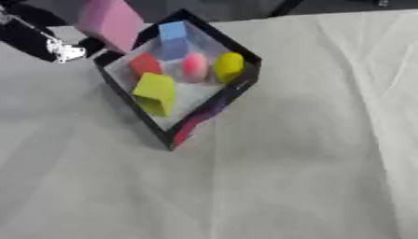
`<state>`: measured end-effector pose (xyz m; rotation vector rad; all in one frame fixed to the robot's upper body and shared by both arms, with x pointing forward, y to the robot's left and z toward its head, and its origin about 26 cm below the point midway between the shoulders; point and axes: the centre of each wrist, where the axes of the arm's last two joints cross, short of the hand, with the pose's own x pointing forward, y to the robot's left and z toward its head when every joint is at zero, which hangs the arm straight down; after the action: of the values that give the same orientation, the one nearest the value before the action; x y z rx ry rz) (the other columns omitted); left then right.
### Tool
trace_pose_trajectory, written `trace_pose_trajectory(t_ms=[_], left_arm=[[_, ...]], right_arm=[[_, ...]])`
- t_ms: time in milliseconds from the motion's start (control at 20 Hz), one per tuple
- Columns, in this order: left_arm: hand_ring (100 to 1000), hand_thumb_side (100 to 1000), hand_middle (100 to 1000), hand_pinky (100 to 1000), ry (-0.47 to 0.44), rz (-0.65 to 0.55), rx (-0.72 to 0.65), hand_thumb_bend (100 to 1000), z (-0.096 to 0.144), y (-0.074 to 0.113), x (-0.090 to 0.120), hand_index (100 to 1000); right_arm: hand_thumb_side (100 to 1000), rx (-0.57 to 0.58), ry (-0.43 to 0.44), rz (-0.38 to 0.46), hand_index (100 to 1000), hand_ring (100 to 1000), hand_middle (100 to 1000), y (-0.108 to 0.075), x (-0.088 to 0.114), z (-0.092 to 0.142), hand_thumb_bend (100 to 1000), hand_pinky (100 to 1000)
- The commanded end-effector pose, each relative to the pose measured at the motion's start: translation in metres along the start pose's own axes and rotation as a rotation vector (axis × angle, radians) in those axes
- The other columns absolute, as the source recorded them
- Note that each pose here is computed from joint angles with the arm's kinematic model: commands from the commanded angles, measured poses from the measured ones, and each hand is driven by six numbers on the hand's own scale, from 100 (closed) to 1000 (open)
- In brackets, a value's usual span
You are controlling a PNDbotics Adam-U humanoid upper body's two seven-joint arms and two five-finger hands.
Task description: Pick up objects on the table and place them in the box.
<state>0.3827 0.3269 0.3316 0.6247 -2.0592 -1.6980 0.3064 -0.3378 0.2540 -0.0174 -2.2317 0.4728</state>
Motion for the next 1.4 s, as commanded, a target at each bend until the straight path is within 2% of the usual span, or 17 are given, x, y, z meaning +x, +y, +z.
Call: trace_pose_trajectory(t_ms=[50,300,650,800,950,1050,1100,1150,1200,1250,1300,1350,1400], left_arm=[[668,168,499,717,0.041,-0.026,-0.015,100,-0.004,0.002,-0.017,475],[675,174,512,724,0.065,-0.031,-0.037,100,-0.021,-0.011,-0.037,486],[698,179,535,738,0.069,-0.081,-0.082,100,-0.049,-0.032,-0.050,494],[722,196,556,752,0.079,-0.129,-0.138,180,-0.056,-0.044,-0.053,506],[734,206,570,761,0.073,-0.172,-0.184,192,-0.060,-0.058,-0.056,520],[758,219,602,778,0.069,-0.193,-0.214,201,-0.060,-0.063,-0.057,565],[831,231,732,817,0.069,-0.201,-0.231,211,-0.060,-0.065,-0.058,742],[843,231,749,823,0.068,-0.207,-0.251,215,-0.059,-0.067,-0.059,768],[921,233,847,875,0.064,-0.213,-0.266,264,-0.059,-0.067,-0.059,887],[931,228,860,888,0.061,-0.217,-0.277,273,-0.059,-0.068,-0.060,908],[960,345,889,926,0.058,-0.220,-0.283,315,-0.058,-0.067,-0.060,964],[961,413,889,927,0.055,-0.225,-0.284,312,-0.058,-0.067,-0.059,966],[968,907,891,939,0.051,-0.227,-0.276,385,-0.058,-0.065,-0.058,986]], right_arm=[[523,0.020,-0.029,0.025,831,605,599,-0.003,0.011,-0.005,100,910],[523,0.036,-0.048,0.018,831,605,599,-0.001,0.014,-0.010,100,910],[523,0.055,-0.065,0.000,831,605,599,0.004,0.018,-0.016,100,910],[523,0.063,-0.075,-0.005,831,605,599,0.005,0.020,-0.018,100,910],[523,0.063,-0.072,-0.006,831,605,599,0.005,0.020,-0.018,100,910],[523,0.063,-0.069,-0.006,831,605,599,0.005,0.019,-0.018,100,911],[523,0.062,-0.068,-0.005,832,605,599,0.005,0.019,-0.018,100,911],[523,0.062,-0.067,-0.005,832,605,599,0.005,0.019,-0.018,100,911],[523,0.063,-0.067,-0.005,831,605,599,0.005,0.019,-0.017,100,911],[523,0.063,-0.066,-0.005,831,605,599,0.005,0.019,-0.017,100,911],[523,0.063,-0.064,-0.005,831,605,598,0.005,0.019,-0.017,100,911],[523,0.063,-0.062,-0.005,831,605,598,0.005,0.018,-0.017,100,911],[523,0.063,-0.060,-0.005,831,605,598,0.005,0.018,-0.016,100,911]])
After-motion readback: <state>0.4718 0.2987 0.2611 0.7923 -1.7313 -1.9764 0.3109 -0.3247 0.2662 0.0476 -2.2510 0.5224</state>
